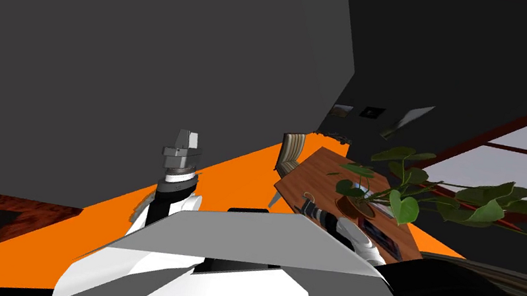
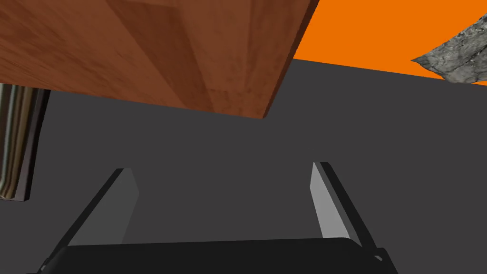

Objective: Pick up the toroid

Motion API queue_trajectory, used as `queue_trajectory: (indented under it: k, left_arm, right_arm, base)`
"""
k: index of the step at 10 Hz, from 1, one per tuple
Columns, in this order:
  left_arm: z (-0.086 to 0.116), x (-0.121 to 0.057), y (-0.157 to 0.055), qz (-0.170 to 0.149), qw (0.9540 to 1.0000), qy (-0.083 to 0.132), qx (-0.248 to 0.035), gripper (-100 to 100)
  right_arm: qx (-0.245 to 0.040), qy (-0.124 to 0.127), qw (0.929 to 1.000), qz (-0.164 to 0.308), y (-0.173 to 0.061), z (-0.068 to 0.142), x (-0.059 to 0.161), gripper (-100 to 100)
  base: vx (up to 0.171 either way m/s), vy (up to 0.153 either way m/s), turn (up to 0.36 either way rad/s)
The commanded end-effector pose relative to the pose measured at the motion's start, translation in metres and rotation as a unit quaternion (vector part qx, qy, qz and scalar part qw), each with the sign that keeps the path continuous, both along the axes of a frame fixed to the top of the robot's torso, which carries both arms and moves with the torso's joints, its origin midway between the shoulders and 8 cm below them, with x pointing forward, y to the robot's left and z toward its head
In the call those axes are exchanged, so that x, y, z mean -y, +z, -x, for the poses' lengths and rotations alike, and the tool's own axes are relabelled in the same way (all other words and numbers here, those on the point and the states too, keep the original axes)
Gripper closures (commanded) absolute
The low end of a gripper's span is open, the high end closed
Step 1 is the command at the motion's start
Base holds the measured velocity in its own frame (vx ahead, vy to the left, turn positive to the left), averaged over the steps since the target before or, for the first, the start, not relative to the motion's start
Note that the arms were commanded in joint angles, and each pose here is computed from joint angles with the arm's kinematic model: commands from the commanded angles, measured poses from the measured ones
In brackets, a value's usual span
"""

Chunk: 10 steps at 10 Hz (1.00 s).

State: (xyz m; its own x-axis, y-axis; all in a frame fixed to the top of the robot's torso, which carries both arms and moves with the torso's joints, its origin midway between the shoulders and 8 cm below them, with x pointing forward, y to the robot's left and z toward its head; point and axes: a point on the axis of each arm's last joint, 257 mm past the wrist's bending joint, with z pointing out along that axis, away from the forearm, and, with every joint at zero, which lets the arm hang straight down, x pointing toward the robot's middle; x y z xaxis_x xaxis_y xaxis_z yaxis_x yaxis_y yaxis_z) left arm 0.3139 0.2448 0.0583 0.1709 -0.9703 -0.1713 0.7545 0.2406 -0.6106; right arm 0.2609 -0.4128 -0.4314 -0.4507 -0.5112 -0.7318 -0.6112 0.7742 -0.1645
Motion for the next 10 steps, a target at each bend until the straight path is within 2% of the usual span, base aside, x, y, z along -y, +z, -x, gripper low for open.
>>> queue_trajectory:
  k: [1,2,3,4,5,6,9,10]
  left_arm:
    - [0.000,0.000,0.000,0.000,1.0000,0.000,0.000,0]
    - [0.000,0.000,0.000,0.000,1.0000,0.000,0.000,0]
    - [0.000,0.000,0.000,0.000,1.0000,0.000,0.000,0]
    - [0.000,0.000,0.000,0.000,1.0000,0.000,0.000,0]
    - [0.000,0.000,0.000,0.000,1.0000,0.000,0.000,0]
    - [0.000,0.000,0.000,0.000,1.0000,0.000,0.000,0]
    - [0.000,0.000,0.000,0.000,1.0000,0.000,0.000,0]
    - [0.000,0.000,0.000,0.000,1.0000,0.000,0.000,0]
  right_arm:
    - [-0.030,0.010,0.9989,0.035,-0.013,0.021,0.025,-100]
    - [-0.036,0.010,0.9985,0.040,-0.017,0.024,0.028,-100]
    - [-0.058,0.018,0.9960,0.065,-0.025,0.040,0.047,-100]
    - [-0.063,0.019,0.9954,0.069,-0.028,0.043,0.050,-100]
    - [-0.087,0.025,0.9915,0.094,-0.035,0.061,0.070,-100]
    - [-0.088,0.027,0.9910,0.097,-0.036,0.062,0.071,-100]
    - [-0.153,0.049,0.9736,0.162,-0.048,0.109,0.125,-100]
    - [-0.159,0.048,0.9721,0.166,-0.050,0.114,0.129,-100]
  base:
    - [0.007,-0.002,0.239]
    - [0.008,-0.009,0.114]
    - [0.012,-0.005,0.201]
    - [0.011,-0.009,0.107]
    - [0.014,-0.004,0.186]
    - [0.011,-0.007,0.120]
    - [0.024,-0.009,0.262]
    - [0.024,-0.013,0.088]
